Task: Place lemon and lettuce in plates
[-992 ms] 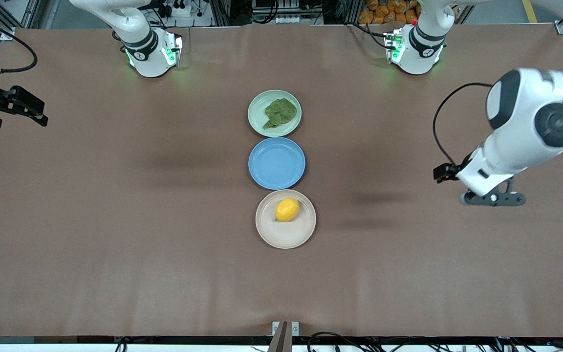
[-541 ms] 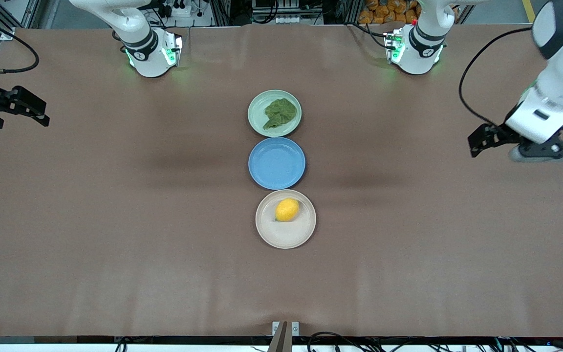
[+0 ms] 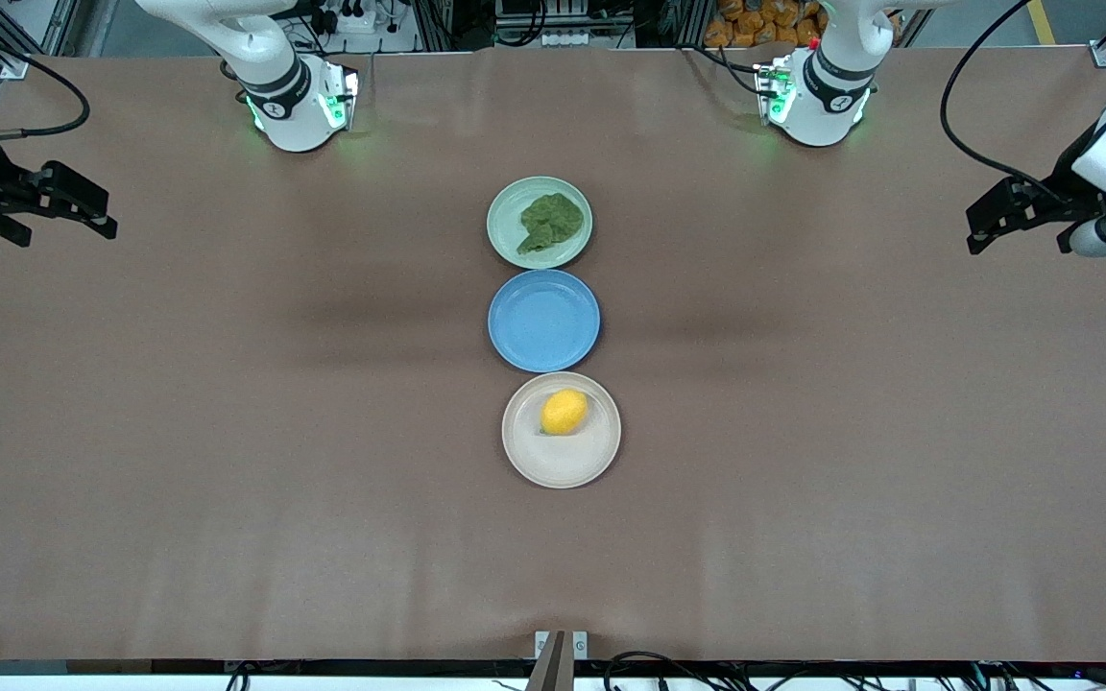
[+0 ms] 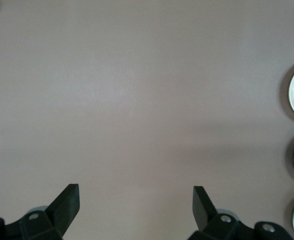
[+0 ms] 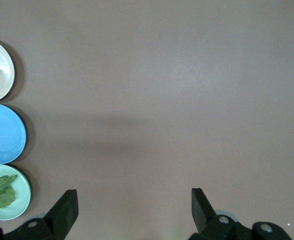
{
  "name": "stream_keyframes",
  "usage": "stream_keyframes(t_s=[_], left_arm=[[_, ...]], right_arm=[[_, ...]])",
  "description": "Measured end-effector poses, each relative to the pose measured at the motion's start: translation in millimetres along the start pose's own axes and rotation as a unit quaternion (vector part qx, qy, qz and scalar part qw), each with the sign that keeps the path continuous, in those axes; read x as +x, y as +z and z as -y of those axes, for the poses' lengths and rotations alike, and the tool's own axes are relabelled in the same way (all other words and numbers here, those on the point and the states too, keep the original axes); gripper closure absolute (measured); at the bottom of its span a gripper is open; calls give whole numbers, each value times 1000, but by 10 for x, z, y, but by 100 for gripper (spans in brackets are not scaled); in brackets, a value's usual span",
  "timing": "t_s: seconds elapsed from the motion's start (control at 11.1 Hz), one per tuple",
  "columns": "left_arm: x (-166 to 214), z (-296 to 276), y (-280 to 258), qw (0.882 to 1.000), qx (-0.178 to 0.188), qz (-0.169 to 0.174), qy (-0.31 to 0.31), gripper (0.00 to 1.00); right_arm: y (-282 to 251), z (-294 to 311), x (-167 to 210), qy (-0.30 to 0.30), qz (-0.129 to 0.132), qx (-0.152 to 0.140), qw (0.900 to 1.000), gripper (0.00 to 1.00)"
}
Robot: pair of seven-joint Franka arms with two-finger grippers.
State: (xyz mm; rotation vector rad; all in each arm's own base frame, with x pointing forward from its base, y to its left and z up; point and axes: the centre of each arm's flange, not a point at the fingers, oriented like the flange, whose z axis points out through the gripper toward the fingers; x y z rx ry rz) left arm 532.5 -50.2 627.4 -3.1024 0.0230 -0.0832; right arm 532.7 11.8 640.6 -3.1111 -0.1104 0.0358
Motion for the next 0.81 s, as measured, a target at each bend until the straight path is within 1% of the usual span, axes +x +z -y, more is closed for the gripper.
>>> stream_keyframes(t_s=[0.27, 0.81], left_arm=[[-65, -43, -147, 1000, -19, 14, 1, 0], [-77, -66, -144, 1000, -20, 18, 3, 0]], right_arm=[[10, -12, -14, 1, 6, 1, 1000, 0], [16, -28, -24, 3, 10, 1, 1000, 0]])
